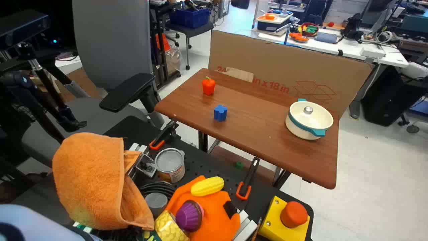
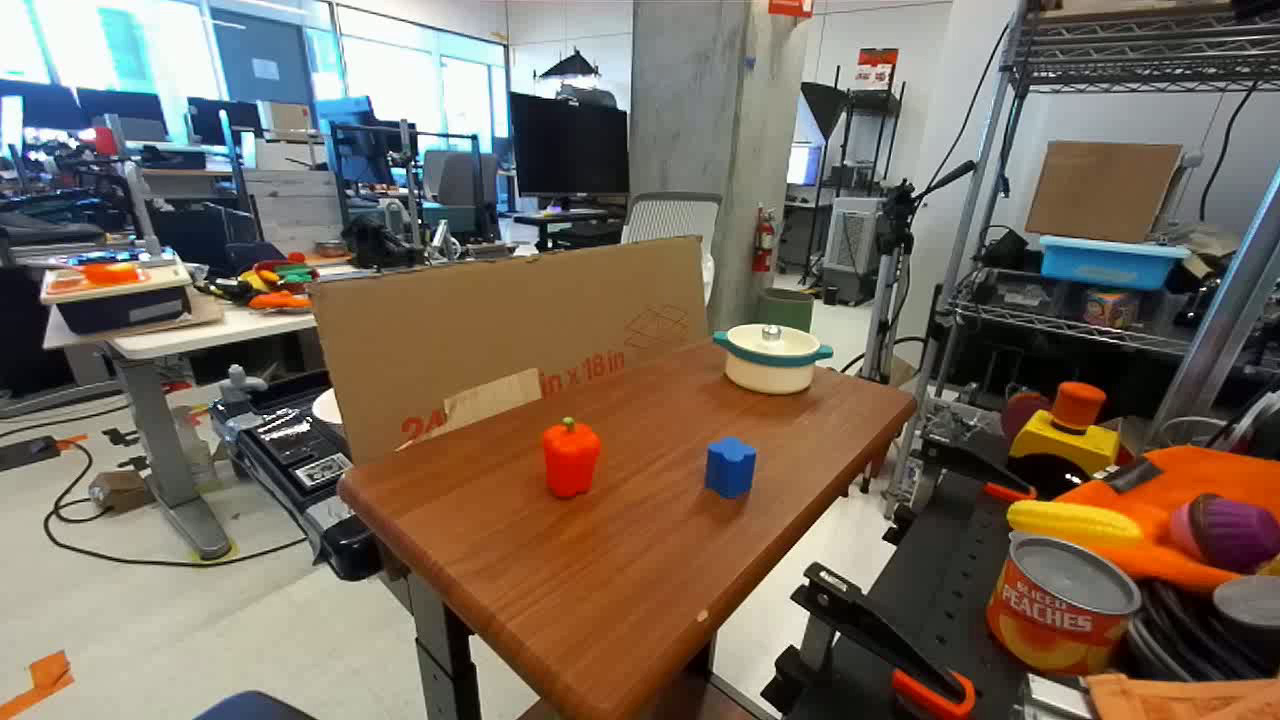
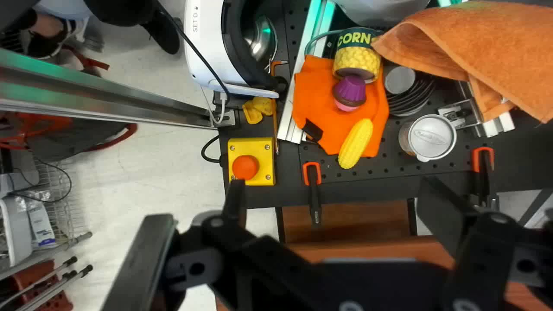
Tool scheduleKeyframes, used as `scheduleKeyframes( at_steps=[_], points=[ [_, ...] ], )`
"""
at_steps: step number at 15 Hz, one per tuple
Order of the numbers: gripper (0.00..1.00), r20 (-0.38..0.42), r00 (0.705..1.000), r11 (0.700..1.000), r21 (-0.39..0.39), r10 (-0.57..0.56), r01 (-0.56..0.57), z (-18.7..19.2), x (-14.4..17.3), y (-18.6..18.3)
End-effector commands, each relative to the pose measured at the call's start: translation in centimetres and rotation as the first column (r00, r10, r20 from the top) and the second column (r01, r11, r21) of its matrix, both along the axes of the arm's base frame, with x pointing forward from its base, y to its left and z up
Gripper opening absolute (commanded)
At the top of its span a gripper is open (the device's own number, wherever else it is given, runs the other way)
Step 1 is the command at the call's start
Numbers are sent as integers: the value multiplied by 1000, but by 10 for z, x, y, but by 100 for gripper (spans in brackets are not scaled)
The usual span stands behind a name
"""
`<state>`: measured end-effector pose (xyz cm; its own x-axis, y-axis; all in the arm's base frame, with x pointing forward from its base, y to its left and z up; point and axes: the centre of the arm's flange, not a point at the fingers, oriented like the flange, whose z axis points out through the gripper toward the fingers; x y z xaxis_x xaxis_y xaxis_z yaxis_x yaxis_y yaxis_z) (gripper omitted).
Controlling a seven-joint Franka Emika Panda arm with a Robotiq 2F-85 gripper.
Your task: Remove the shaker from the bowl and put it on the table
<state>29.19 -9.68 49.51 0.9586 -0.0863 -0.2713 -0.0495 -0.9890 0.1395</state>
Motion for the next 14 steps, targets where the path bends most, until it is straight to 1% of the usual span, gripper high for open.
scheduleKeyframes(
  at_steps=[1, 7, 8, 11, 12, 14],
  points=[
    [100, 0, 1000, 1000, 0, 0, 0, 0, 0, 0],
    [100, 1, 1000, 1000, 0, 0, 0, 0, 0, 0],
    [100, -12, 1000, 1000, 3, -5, 5, -4, 5, -1],
    [100, -24, 1000, 1000, 10, 13, -13, -10, 31, -11],
    [100, -17, 1000, 1000, 9, 14, -14, -13, 41, -16],
    [100, 25, 1000, 1000, 24, 5, -6, -23, 63, -30]
  ],
)
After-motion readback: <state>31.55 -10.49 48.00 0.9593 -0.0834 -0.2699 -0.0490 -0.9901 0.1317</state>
